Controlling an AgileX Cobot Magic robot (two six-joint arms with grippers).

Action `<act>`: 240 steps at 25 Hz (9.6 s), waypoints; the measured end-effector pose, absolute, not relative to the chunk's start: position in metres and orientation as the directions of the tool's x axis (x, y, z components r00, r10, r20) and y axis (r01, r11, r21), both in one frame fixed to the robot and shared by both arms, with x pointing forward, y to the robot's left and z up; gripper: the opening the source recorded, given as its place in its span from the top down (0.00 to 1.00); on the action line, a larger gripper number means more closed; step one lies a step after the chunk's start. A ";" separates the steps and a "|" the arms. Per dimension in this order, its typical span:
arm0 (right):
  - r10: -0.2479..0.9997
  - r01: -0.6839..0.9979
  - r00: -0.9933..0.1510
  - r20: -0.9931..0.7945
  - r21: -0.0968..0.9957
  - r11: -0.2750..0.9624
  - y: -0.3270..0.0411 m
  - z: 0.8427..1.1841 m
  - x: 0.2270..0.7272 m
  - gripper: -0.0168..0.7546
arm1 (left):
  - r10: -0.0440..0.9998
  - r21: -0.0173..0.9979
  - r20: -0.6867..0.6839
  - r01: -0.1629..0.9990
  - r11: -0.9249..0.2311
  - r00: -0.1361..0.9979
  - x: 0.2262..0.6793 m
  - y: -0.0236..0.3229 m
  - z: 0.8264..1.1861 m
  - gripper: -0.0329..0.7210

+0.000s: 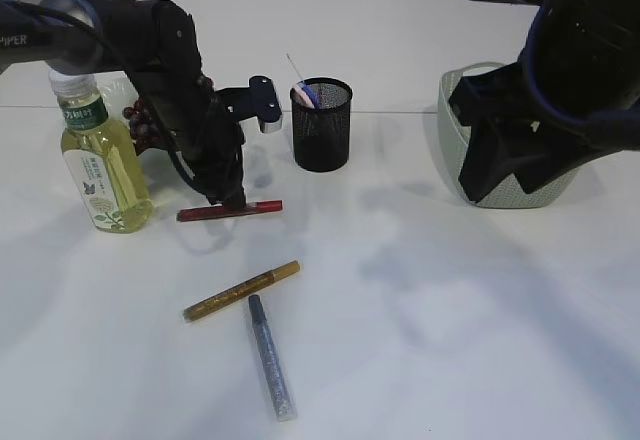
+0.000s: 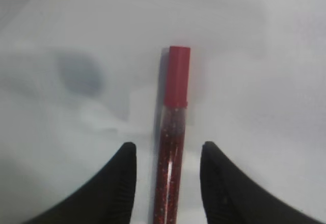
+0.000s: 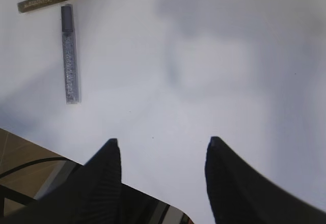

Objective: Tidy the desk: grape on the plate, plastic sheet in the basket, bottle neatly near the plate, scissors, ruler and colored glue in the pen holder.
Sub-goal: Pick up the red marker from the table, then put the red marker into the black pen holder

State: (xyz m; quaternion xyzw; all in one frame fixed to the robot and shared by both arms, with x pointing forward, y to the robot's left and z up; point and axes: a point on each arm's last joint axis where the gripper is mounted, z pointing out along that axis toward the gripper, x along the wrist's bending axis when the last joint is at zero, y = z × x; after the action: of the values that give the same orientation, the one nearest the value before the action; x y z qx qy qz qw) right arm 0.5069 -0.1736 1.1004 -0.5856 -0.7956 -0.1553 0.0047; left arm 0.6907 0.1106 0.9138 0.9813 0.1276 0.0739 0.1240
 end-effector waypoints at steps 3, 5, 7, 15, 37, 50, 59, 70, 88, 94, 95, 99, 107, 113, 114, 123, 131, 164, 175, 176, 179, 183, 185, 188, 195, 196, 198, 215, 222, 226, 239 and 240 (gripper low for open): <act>0.930 0.933 -0.316 0.189 0.242 0.268 -0.174 1.100 0.507 0.43 | 0.270 0.261 0.114 0.234 -0.937 0.956 0.691 0.111 0.914 0.55; 0.930 0.933 -0.316 0.189 0.242 0.268 -0.174 1.100 0.507 0.43 | 0.278 0.262 0.112 0.242 -0.934 0.954 0.691 0.111 0.914 0.55; 0.930 0.933 -0.316 0.189 0.242 0.268 -0.174 1.100 0.507 0.43 | 0.287 0.262 0.110 0.251 -0.932 0.952 0.691 0.111 0.914 0.55; 0.930 0.933 -0.316 0.189 0.242 0.268 -0.174 1.100 0.507 0.43 | 0.308 0.254 0.088 0.277 -0.927 0.947 0.689 0.111 0.913 0.54; 0.930 0.933 -0.316 0.189 0.242 0.268 -0.174 1.100 0.507 0.43 | 0.314 0.246 0.076 0.288 -0.925 0.946 0.690 0.111 0.904 0.45; 0.930 0.933 -0.316 0.189 0.242 0.268 -0.174 1.100 0.507 0.43 | 0.316 0.242 0.071 0.291 -0.926 0.946 0.691 0.111 0.896 0.45; 0.930 0.932 -0.317 0.189 0.242 0.269 -0.174 1.100 0.507 0.43 | 0.317 0.237 0.066 0.294 -0.926 0.946 0.691 0.111 0.890 0.50; 0.930 0.932 -0.317 0.189 0.242 0.269 -0.174 1.100 0.507 0.43 | 0.317 0.236 0.064 0.294 -0.926 0.946 0.691 0.111 0.890 0.61; 0.930 0.932 -0.317 0.189 0.242 0.269 -0.174 1.100 0.507 0.43 | 0.430 0.210 -0.013 0.423 -0.881 0.903 0.686 0.111 0.888 0.82; 0.929 0.932 -0.318 0.188 0.242 0.270 -0.174 1.100 0.507 0.43 | 0.543 0.168 -0.080 0.549 -0.819 0.836 0.685 0.111 0.897 0.82; 0.929 0.932 -0.318 0.188 0.242 0.270 -0.174 1.100 0.507 0.43 | 0.557 0.166 -0.085 0.563 -0.809 0.826 0.687 0.110 0.902 0.82; 0.929 0.932 -0.318 0.188 0.242 0.270 -0.174 1.100 0.507 0.43 | 0.616 0.191 -0.097 0.622 -0.759 0.782 0.694 0.106 0.926 0.83; 0.929 0.932 -0.318 0.190 0.242 0.270 -0.173 1.100 0.507 0.43 | 0.707 0.304 -0.215 0.734 -0.607 0.674 0.700 0.091 0.957 0.83; 0.929 0.932 -0.318 0.190 0.242 0.270 -0.173 1.100 0.507 0.43 | 0.773 0.310 -0.249 0.804 -0.507 0.583 0.697 0.091 0.978 0.83; 0.929 0.932 -0.318 0.190 0.242 0.270 -0.173 1.100 0.507 0.43 | 0.782 0.313 -0.252 0.812 -0.492 0.570 0.696 0.092 0.983 0.83; 0.928 0.931 -0.321 0.189 0.243 0.272 -0.173 1.100 0.507 0.43 | 0.811 0.344 -0.274 0.840 -0.420 0.518 0.685 0.096 1.019 0.83; 0.923 0.926 -0.337 0.185 0.246 0.288 -0.173 1.100 0.507 0.43 | 0.820 0.429 -0.267 0.824 -0.369 0.506 0.669 0.102 1.014 0.83; 0.921 0.923 -0.344 0.183 0.247 0.296 -0.173 1.100 0.507 0.43 | 0.951 0.984 -0.087 0.173 0.036 0.297 0.675 0.060 1.018 0.83; 0.920 0.922 -0.346 0.183 0.248 0.297 -0.173 1.100 0.507 0.43 | 0.932 0.978 -0.127 0.201 0.060 0.340 0.698 0.034 1.001 0.83; 0.920 0.922 -0.346 0.183 0.248 0.297 -0.173 1.100 0.507 0.43 | 0.932 0.977 -0.129 0.203 0.061 0.339 0.700 0.033 0.998 0.83; 0.920 0.922 -0.346 0.183 0.248 0.297 -0.173 1.100 0.507 0.43 | 0.929 0.974 -0.143 0.213 0.072 0.340 0.705 0.029 0.991 0.83; 0.920 0.921 -0.348 0.182 0.248 0.299 -0.173 1.100 0.507 0.43 | 0.928 0.972 -0.159 0.220 0.087 0.337 0.710 0.025 0.983 0.83; 0.919 0.921 -0.350 0.182 0.249 0.301 -0.173 1.100 0.507 0.43 | 0.926 0.968 -0.178 0.228 0.104 0.334 0.713 0.023 0.979 0.83; 0.919 0.921 -0.350 0.182 0.249 0.301 -0.173 1.100 0.507 0.43 | 0.922 0.964 -0.190 0.242 0.110 0.337 0.717 0.020 0.972 0.83; 0.917 0.918 -0.357 0.180 0.250 0.308 -0.173 1.100 0.507 0.43 | 0.920 0.961 -0.196 0.251 0.112 0.339 0.717 0.018 0.968 0.83; 0.917 0.918 -0.357 0.180 0.250 0.308 -0.173 1.100 0.507 0.43 | 0.920 0.963 -0.192 0.245 0.110 0.341 0.718 0.018 0.969 0.83; 0.917 0.918 -0.357 0.180 0.250 0.308 -0.173 1.100 0.507 0.43 | 0.921 0.965 -0.183 0.240 0.101 0.345 0.718 0.018 0.968 0.83; 0.917 0.918 -0.357 0.180 0.250 0.308 -0.173 1.100 0.507 0.43 | 0.920 0.972 -0.143 0.227 0.061 0.364 0.718 0.016 0.965 0.64; 0.917 0.918 -0.357 0.180 0.250 0.308 -0.173 1.100 0.507 0.43 | 0.907 0.960 -0.150 0.277 0.038 0.394 0.715 0.014 0.967 0.63; 0.917 0.918 -0.357 0.180 0.250 0.308 -0.173 1.100 0.507 0.43 | 0.867 0.939 -0.131 0.341 -0.048 0.482 0.702 0.011 0.991 0.63; 0.917 0.918 -0.357 0.180 0.250 0.308 -0.173 1.100 0.507 0.43 | 0.675 0.726 -0.052 0.492 -0.480 0.736 0.629 0.032 1.078 0.63; 0.917 0.918 -0.357 0.180 0.250 0.308 -0.173 1.100 0.507 0.43 | 0.663 0.700 -0.052 0.501 -0.509 0.747 0.623 0.035 1.082 0.63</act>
State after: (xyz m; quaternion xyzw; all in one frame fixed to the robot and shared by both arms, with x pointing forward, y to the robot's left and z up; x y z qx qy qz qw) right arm 0.5068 -0.1735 1.1004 -0.5672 -0.8087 -0.1558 0.0019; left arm 0.6231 0.0350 1.0818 0.8616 0.3377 0.1116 0.3622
